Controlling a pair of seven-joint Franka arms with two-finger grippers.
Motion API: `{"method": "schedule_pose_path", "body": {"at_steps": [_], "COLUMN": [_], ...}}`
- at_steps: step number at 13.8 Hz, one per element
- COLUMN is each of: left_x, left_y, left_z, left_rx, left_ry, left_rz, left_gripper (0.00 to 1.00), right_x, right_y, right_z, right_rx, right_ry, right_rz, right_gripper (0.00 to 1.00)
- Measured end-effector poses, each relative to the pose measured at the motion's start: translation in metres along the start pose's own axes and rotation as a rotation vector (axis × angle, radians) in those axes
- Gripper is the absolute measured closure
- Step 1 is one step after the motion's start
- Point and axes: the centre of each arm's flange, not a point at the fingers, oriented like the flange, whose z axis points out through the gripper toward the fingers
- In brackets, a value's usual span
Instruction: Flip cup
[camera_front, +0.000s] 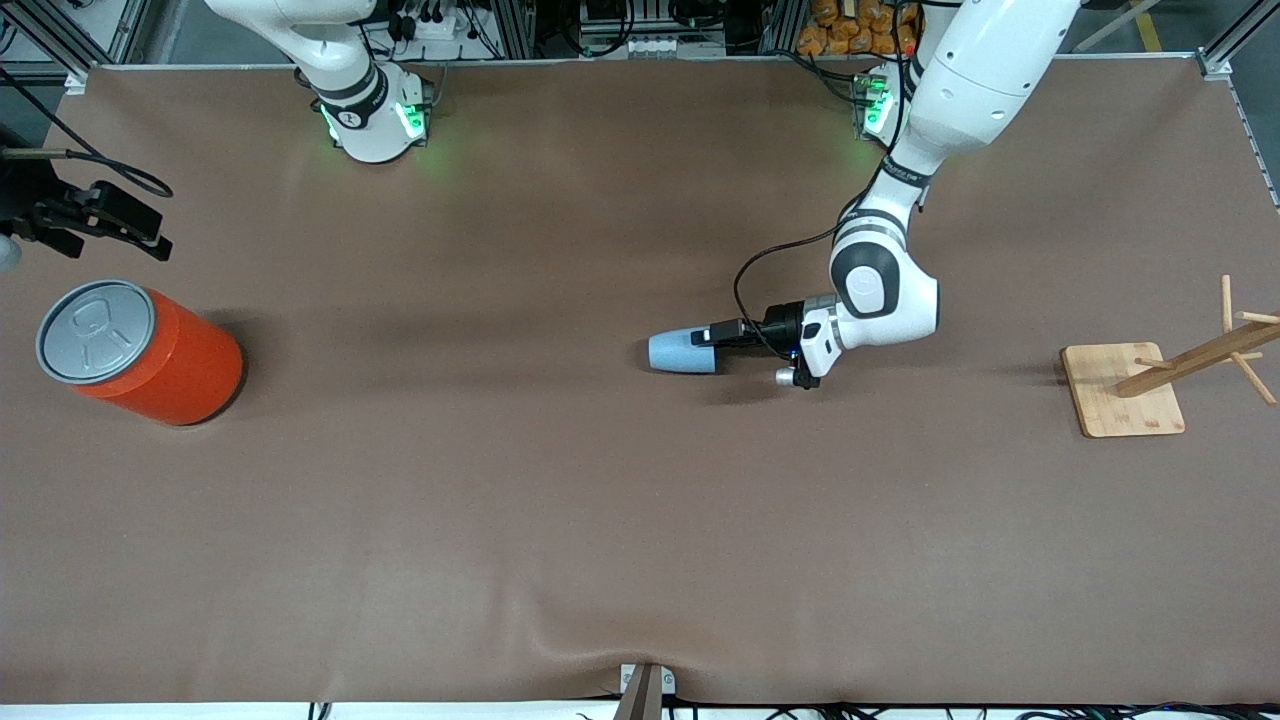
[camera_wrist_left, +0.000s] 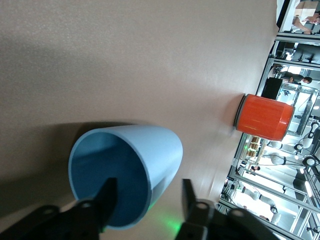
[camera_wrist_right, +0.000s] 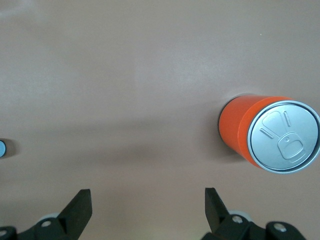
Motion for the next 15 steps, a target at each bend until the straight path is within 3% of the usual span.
{"method": "schedule_pose_path", "body": {"at_steps": [2,4,8,13,15], "left_x": [0.002,0.006,0.008,0.013,0.017], "left_y": [0.001,0.010,0.016,0.040,0.047], "left_z": [0.000,0.000,0.001,-0.016,-0.027], "left_rx": [-0.005,-0.020,-0.021,0.028,0.066], "left_ry": [0.004,0.009,0.017,0.107,0.106], "left_rz": [0.000,0.009,0.021,0.036,0.049], "left_gripper": [0.70,0.85,0.90,0.94,0.94], "right_x": [0.000,0.000,0.000,0.000,0.000], "right_y": [0.001,0.001,0.001,0.001,0.001], "right_z": [0.000,0.000,0.001,0.001,0.001], "right_rx": [0.000,0.000,0.000,0.000,0.000], "right_ry": [0.000,-0.002,-0.002,-0.003,-0.003], "right_rz": [0.001,0.002,0.002,0.001,0.002], "right_gripper": [0.00,0.00,0.00,0.00,0.00]}}
